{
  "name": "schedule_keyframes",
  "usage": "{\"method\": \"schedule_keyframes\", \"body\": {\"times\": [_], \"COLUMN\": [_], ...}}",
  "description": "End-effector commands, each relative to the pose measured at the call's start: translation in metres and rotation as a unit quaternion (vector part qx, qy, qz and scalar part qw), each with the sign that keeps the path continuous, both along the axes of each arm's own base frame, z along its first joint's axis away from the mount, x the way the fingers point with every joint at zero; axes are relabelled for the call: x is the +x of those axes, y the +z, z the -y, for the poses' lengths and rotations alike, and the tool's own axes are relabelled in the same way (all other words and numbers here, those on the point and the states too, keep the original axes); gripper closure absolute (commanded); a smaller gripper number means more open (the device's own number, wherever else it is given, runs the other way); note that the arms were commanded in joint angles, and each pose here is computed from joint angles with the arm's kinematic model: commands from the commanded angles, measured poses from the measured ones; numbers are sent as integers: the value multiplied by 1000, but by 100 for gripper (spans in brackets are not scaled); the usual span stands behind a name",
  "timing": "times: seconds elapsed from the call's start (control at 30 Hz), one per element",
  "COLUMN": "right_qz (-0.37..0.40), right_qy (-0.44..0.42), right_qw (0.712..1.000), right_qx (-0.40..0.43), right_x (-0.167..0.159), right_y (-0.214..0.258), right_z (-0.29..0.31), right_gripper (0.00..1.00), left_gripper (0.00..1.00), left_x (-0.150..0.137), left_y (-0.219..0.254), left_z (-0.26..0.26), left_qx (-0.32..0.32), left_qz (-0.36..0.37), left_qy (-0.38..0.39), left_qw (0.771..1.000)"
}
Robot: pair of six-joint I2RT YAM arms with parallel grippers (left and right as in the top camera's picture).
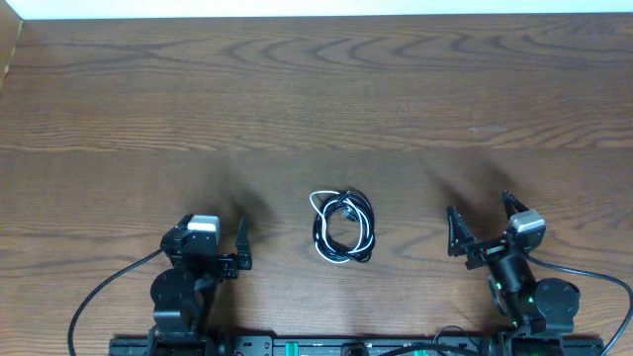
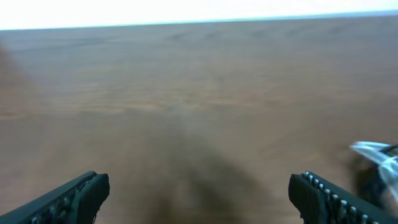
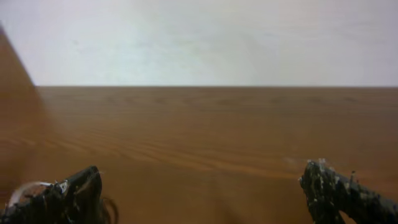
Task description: Untangle cables
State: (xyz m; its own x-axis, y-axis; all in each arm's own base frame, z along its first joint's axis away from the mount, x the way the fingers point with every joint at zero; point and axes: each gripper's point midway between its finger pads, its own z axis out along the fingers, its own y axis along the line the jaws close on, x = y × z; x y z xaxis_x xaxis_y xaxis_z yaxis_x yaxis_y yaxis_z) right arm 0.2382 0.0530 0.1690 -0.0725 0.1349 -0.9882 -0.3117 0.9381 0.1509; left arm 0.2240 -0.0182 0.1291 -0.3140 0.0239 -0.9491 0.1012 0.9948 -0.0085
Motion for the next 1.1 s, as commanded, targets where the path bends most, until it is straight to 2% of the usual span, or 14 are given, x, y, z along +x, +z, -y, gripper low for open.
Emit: {"method": "schedule_keyframes", "body": {"times": [0.0,0.17,0.33,0.43,0.53,0.67,0.8,0.87,0.9,0.93,0.97,1.07], "right_qz": [-2,-15,-71,-123,-208,-333,-405,-447,-503,-528,-553,-594], "right_qy": [44,43,48,72,95,103,177,172,148,138,136,137], "right_qw": [998,997,994,988,972,937,893,875,850,837,822,791], "right_qx": [40,65,68,67,48,37,80,77,51,35,11,-52], "right_x": [-6,-8,1,8,15,20,18,22,20,17,12,1], "right_y": [7,44,78,101,112,101,88,66,37,24,10,-18], "right_z": [-15,-15,-17,-25,-32,-33,-57,-60,-60,-62,-67,-87], "right_gripper": [1,1,1,1,1,1,1,1,4,5,7,3], "left_gripper": [2,2,2,2,2,2,2,2,2,0,5,8], "left_x": [0,-3,8,15,19,23,5,-2,-7,-10,-12,-18], "left_y": [10,33,89,129,168,180,158,144,134,128,123,105], "left_z": [15,15,25,37,49,59,69,69,71,73,74,77], "left_qx": [-82,-94,-104,-120,-136,-166,-191,-196,-203,-208,-211,-222], "left_qz": [6,-59,-109,-137,-155,-171,-232,-268,-301,-319,-335,-396], "left_qy": [-20,-11,-32,-63,-94,-110,-127,-119,-119,-119,-120,-114], "left_qw": [996,994,988,981,974,965,945,936,924,917,911,884]}}
